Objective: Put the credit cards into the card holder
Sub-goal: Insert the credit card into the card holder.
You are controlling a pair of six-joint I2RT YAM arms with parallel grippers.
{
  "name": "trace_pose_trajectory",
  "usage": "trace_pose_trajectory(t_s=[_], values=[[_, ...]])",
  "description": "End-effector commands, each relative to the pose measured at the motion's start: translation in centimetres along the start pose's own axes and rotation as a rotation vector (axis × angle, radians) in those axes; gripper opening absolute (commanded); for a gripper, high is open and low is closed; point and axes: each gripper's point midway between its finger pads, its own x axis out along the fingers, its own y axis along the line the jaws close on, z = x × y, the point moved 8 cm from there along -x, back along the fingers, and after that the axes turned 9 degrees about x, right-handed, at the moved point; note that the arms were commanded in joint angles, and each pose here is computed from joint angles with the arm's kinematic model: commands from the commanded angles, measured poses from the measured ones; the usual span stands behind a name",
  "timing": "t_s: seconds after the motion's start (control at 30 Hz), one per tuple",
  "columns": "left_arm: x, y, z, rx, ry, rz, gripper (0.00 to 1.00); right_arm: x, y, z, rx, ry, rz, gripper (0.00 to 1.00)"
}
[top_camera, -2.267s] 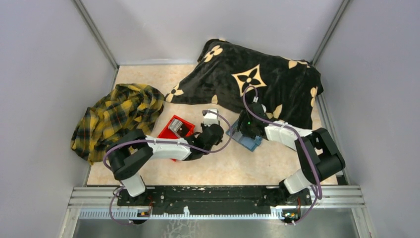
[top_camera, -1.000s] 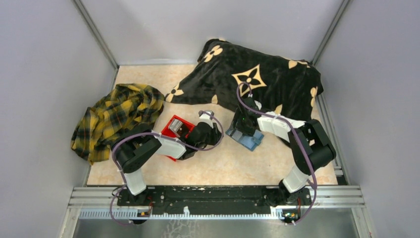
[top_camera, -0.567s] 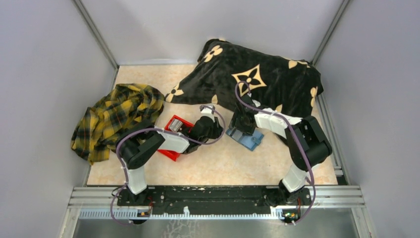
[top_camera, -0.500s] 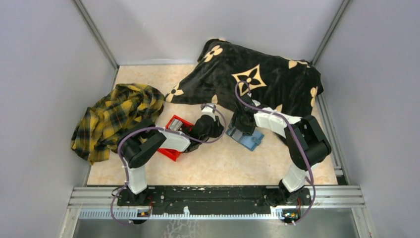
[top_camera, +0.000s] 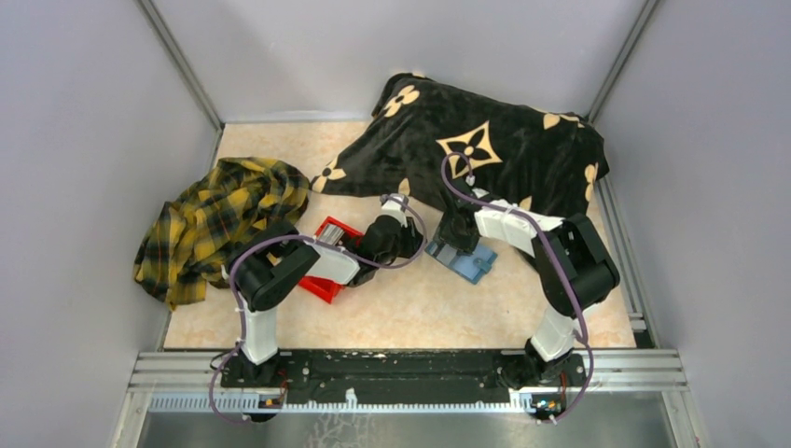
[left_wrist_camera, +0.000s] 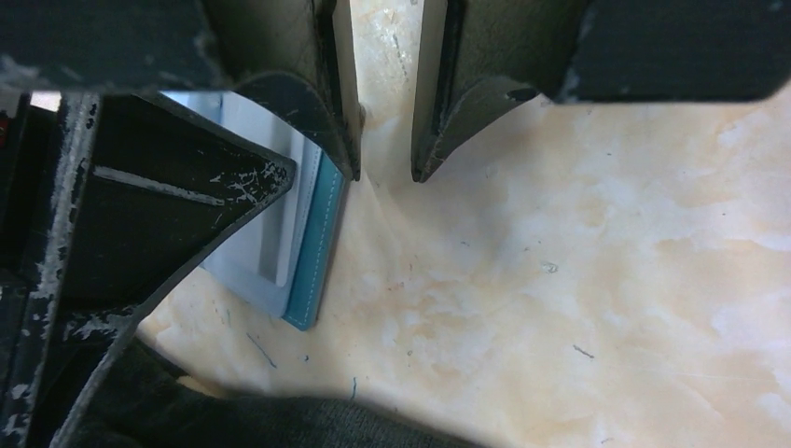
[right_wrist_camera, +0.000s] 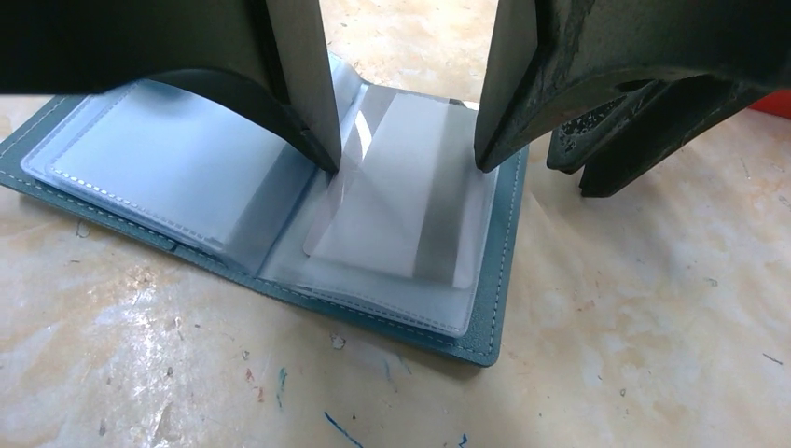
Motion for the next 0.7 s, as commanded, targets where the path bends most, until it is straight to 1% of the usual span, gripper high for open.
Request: trace_pose_trajectory(t_s=[0.0,0.17,0.23,0.33,0.47,0.57,0.67], values=[[-1.1,1.2,-4.0,-0.013,0.134,-0.005,0.34,1.7,-0.4,-0.4,-0.019,-0.029,-0.070,0.54],[-1.9,1.1,-4.9,-0.040,0.148,-0.021,0.33,1.2,0.6,-0.2,-0.038,-0.040,-0.045,0.52],[-2.2,1.0,-5.3,-0.042,0.152,-0.021,0.33,1.1,0.9,-0.1,-0.041,-0.041,-0.034,0.49],[-2.6,1.0,-5.8,-0.044,0.156,-0.017,0.33,0.9,1.3,-0.1,-0.049,-0.044,-0.022,0.49],[-3.3,1.0,-6.2,-0.050,0.156,-0.003,0.32,0.5,2.0,0.1,-0.059,-0.054,-0.002,0.48],[-3.9,1.2,-6.2,-0.056,0.148,0.017,0.32,0.2,2.4,0.2,-0.066,-0.058,0.015,0.44],[-4.5,1.6,-6.0,-0.057,0.137,0.046,0.33,-0.4,3.1,0.4,-0.075,-0.071,0.037,0.44]])
